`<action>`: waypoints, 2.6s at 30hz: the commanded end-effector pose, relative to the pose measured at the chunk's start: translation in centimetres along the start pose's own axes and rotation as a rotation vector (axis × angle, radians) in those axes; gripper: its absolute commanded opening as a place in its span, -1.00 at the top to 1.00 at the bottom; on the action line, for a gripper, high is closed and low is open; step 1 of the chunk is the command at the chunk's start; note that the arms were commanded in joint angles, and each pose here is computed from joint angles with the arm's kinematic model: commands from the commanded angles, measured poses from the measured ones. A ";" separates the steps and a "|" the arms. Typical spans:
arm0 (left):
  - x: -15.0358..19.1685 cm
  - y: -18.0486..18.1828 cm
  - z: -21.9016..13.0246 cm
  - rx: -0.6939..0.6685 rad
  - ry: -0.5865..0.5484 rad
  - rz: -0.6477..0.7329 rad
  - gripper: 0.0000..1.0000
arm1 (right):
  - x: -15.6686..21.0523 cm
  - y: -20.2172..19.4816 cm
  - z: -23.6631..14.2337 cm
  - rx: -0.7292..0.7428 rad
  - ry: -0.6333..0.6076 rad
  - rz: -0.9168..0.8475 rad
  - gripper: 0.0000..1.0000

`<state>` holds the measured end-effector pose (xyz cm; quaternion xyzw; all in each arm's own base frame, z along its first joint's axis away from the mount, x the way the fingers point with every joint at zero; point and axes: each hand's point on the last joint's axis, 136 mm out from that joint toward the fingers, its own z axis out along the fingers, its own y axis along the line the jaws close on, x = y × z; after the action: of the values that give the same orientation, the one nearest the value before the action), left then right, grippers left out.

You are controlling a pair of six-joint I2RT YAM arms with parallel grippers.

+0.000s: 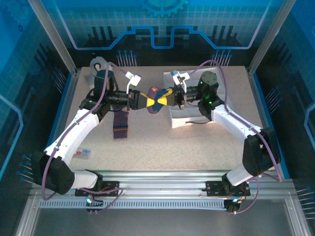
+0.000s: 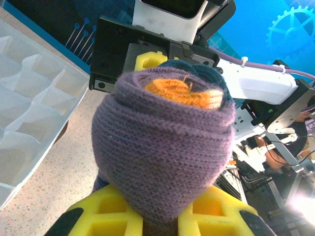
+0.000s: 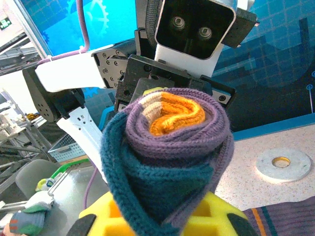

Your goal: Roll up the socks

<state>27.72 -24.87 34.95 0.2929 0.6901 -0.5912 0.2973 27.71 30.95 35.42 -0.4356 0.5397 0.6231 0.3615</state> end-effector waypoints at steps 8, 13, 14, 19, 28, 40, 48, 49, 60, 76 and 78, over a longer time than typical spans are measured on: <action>0.0 -1.0 1.0 0.027 -0.001 0.139 0.20 | 0.3 0.4 -0.3 0.054 -0.007 -0.032 1.00; 0.2 0.1 0.9 -0.030 -0.005 0.143 0.05 | 1.7 -1.8 -3.1 0.317 0.063 -0.088 1.00; 0.3 0.4 1.0 -0.041 -0.005 0.142 0.04 | 2.1 -2.3 -3.8 0.378 0.087 -0.101 1.00; 0.5 3.3 1.4 -0.123 -0.003 0.112 0.03 | 3.9 -5.6 -8.4 0.633 0.175 -0.138 1.00; 2.8 12.2 4.0 -0.331 0.045 -0.059 0.04 | 6.6 -13.1 -13.9 0.990 0.304 -0.209 1.00; 6.4 21.3 9.2 -0.480 0.155 -0.209 0.10 | 8.6 -20.1 -14.9 1.041 0.309 -0.146 1.00; 9.0 23.2 10.8 -0.499 0.235 -0.257 0.15 | 8.1 -21.4 -14.9 1.067 0.286 -0.160 1.00; 9.3 23.4 10.8 -0.502 0.242 -0.266 0.19 | 8.1 -21.4 -14.8 1.068 0.283 -0.161 1.00; 11.1 24.4 10.7 -0.587 0.294 -0.262 0.57 | 8.9 -23.2 -13.7 1.078 0.264 -0.078 1.00; 11.6 23.9 10.8 -0.577 0.288 -0.249 0.86 | 12.3 -24.9 -12.3 1.078 0.341 -0.056 1.00; 11.7 24.0 10.8 -0.579 0.288 -0.252 0.89 | 13.1 -25.1 -12.9 1.108 0.375 -0.046 1.00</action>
<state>40.08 -32.31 11.20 0.1875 0.8821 -0.3768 0.2114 48.10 20.91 14.83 -0.2799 0.8258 0.1686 0.4596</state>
